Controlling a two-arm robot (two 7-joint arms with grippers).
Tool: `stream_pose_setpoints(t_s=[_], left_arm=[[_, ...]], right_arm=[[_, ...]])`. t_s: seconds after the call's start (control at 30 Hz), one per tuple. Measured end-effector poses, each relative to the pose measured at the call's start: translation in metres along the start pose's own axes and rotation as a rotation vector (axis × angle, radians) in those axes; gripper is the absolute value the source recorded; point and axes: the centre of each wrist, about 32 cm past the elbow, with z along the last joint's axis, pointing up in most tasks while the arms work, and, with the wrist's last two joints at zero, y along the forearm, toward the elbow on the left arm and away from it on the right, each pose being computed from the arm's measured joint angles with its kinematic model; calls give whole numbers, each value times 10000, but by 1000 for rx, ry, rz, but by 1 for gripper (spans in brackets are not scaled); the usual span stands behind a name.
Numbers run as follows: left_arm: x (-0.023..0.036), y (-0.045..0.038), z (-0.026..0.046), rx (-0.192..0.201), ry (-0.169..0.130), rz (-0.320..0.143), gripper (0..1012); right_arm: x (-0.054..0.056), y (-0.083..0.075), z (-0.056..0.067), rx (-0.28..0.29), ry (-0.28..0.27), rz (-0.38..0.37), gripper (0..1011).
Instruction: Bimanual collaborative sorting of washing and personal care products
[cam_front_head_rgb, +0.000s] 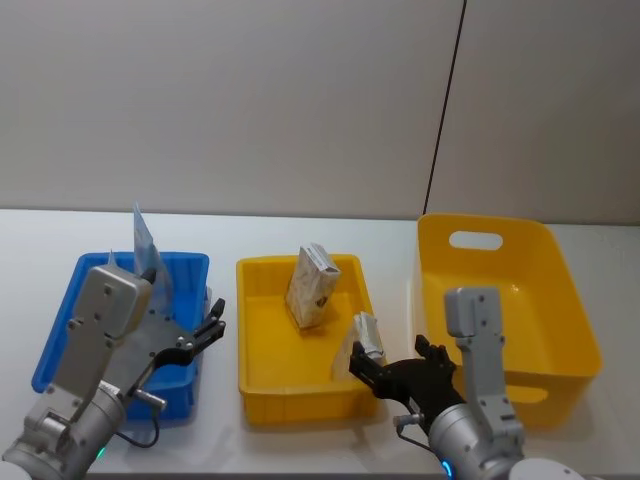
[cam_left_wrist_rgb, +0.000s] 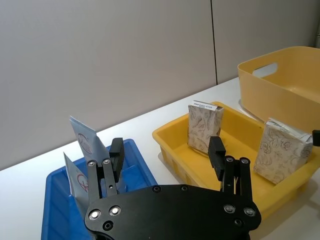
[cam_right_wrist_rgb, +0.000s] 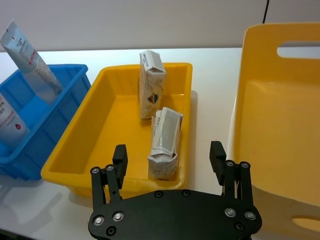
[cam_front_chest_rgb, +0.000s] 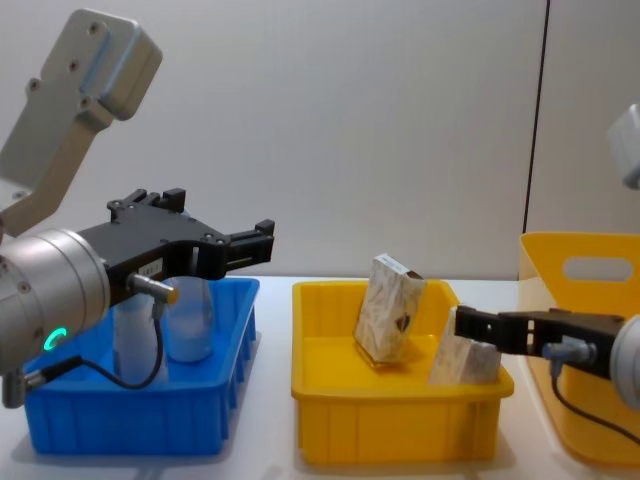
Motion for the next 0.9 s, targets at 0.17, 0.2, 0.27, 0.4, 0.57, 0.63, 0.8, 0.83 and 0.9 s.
stream_pose_setpoints(t_s=[0.17, 0.2, 0.27, 0.4, 0.57, 0.63, 0.8, 0.83, 0.9], left_arm=[[0, 0, 0, 0, 0, 0, 1001], [0, 0, 0, 0, 0, 0, 1001], [0, 0, 0, 0, 0, 0, 1001], [0, 0, 0, 0, 0, 0, 1001], [0, 0, 0, 0, 0, 0, 1001], [0, 0, 0, 0, 0, 0, 1001], [0, 0, 0, 0, 0, 0, 1001], [0, 0, 0, 0, 0, 0, 1001], [0, 0, 0, 0, 0, 0, 1002]], right_arm=[[-16, 80, -18, -15, 9, -1, 1004], [-19, 94, -20, -17, 10, 0, 1004], [-25, 133, -27, -23, 12, 0, 1004], [-35, 210, -36, -33, 15, 2, 1003], [-45, 311, -47, -45, 16, 2, 1004], [-48, 339, -49, -49, 16, 2, 1003], [-56, 424, -46, -58, 13, 6, 1004], [-58, 435, -44, -58, 13, 6, 1004], [-63, 470, -37, -62, 11, 8, 994]])
